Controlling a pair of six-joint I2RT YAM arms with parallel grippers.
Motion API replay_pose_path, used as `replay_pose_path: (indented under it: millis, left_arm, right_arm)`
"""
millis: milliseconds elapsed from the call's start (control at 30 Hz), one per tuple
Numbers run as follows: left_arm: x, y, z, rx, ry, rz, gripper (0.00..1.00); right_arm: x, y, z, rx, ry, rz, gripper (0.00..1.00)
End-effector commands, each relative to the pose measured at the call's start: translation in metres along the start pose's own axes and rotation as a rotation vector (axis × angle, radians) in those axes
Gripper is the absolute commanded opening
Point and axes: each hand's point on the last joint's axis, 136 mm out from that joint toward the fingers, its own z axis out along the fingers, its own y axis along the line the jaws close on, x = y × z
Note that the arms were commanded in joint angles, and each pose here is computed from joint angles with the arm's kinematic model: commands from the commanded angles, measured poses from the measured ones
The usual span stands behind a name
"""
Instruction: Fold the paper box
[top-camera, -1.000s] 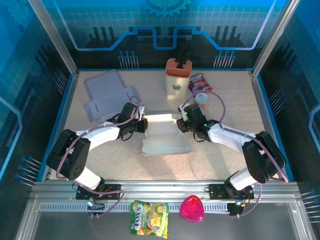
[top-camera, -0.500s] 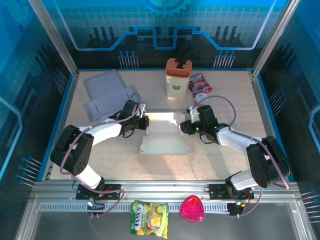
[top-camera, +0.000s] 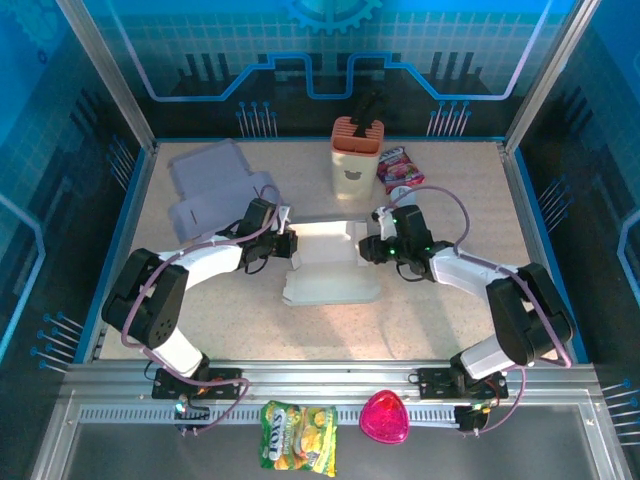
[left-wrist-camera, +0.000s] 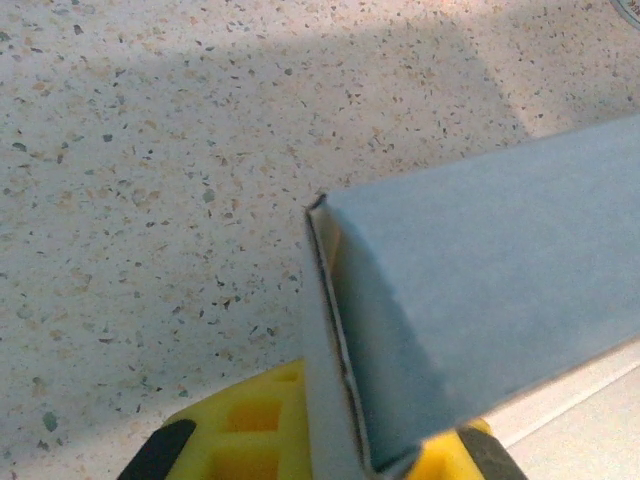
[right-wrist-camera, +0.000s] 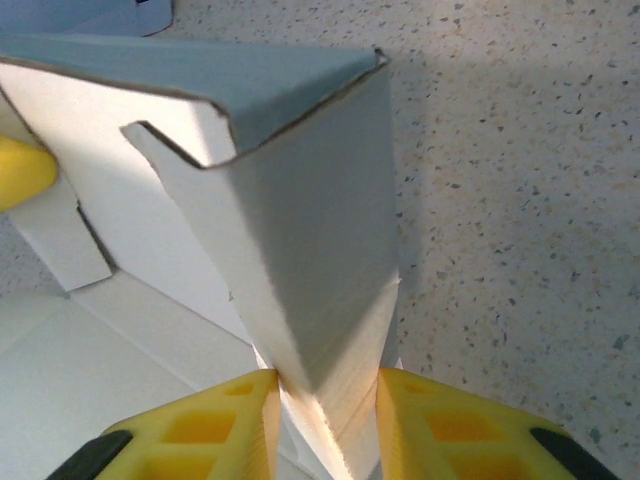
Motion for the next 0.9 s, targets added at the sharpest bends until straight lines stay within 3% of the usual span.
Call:
replay_pose_path:
  millis: [0,100,367,667,867]
  left_arm:
    - [0.018,0.009,0.01,-0.028,0.067,-0.012,0.0]
    - [0.018,0.005,0.01,-0.037,0.069,0.0,0.0]
    - [0.019,0.007,0.011,-0.093,0.08,0.014,0.0]
    - [0.018,0.004,0.01,-0.1,0.082,0.032,0.0]
    - [0.019,0.002,0.012,-0.1,0.088,0.041,0.0]
  right_arm:
    - [0.007,0.007,0.009,0.033,0.048,-0.037,0.28]
    - [0.01,0.004,0.013,0.104,0.061,-0.053,0.24]
    - [0.013,-0.01,0.015,0.317,0.048,-0.067,0.0]
    - [0.003,-0.011,0.014,0.342,0.032,-0.065,0.15]
    - [-0.001,-0.008,0.018,0.328,0.034,-0.069,0.18]
